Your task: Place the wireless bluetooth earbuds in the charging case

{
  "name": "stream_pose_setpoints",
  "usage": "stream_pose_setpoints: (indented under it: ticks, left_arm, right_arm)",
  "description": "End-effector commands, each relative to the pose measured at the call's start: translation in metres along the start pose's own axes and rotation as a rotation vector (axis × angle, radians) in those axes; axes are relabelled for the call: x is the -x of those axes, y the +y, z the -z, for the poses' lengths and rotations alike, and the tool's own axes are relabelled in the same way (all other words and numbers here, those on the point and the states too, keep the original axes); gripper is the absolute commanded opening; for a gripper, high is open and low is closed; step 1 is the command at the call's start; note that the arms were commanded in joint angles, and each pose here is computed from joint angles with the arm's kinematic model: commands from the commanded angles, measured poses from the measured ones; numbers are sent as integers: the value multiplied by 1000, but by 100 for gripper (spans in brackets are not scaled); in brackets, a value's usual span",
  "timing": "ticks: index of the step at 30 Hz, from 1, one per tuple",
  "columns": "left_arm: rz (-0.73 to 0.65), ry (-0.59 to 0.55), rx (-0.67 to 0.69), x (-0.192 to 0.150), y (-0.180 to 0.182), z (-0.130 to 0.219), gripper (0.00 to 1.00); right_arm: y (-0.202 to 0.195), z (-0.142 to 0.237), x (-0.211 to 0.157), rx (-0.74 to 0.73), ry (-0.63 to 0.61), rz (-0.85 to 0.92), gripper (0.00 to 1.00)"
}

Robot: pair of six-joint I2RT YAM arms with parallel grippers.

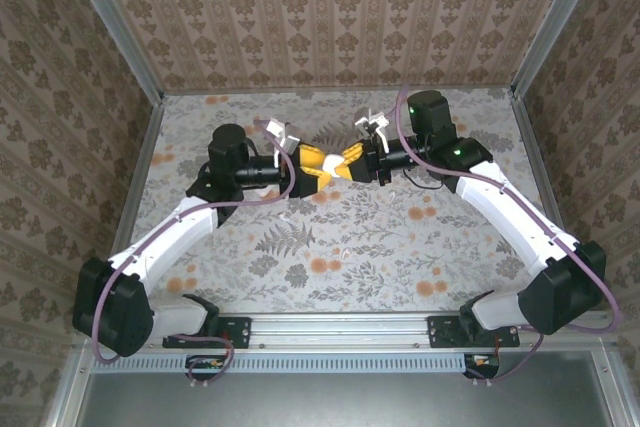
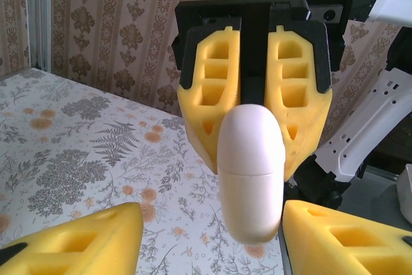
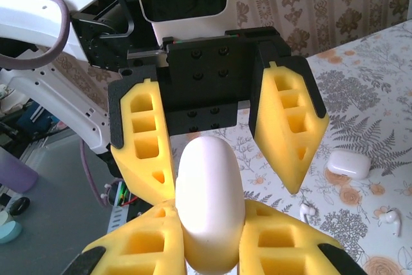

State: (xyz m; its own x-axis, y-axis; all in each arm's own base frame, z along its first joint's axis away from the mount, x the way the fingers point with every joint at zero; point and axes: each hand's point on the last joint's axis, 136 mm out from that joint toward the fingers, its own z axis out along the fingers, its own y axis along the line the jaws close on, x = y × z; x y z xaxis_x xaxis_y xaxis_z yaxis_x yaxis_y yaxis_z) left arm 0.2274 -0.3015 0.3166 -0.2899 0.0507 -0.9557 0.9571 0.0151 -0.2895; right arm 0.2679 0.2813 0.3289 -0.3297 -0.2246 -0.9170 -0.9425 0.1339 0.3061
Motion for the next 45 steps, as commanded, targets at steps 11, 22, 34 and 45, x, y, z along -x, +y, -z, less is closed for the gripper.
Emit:
stream_pose_setpoints:
  ticks: [11,22,34,45]
  left_arm:
    - [-14,-7,-58,9,-9,-7,52]
    - [-12,-4,-64,7,-12,-7,39]
    - [-6,16,-38,0,-10,-6,16]
    - [-24,51,22,-18,-1,-2,5]
  right_arm:
    - [18,0,1,62,2,35,10]
    - [21,-3,-4,80,16,16,11]
    - [19,-2,-1,56,13,-11,24]
    - [9,5,2,-46,4,-59,55]
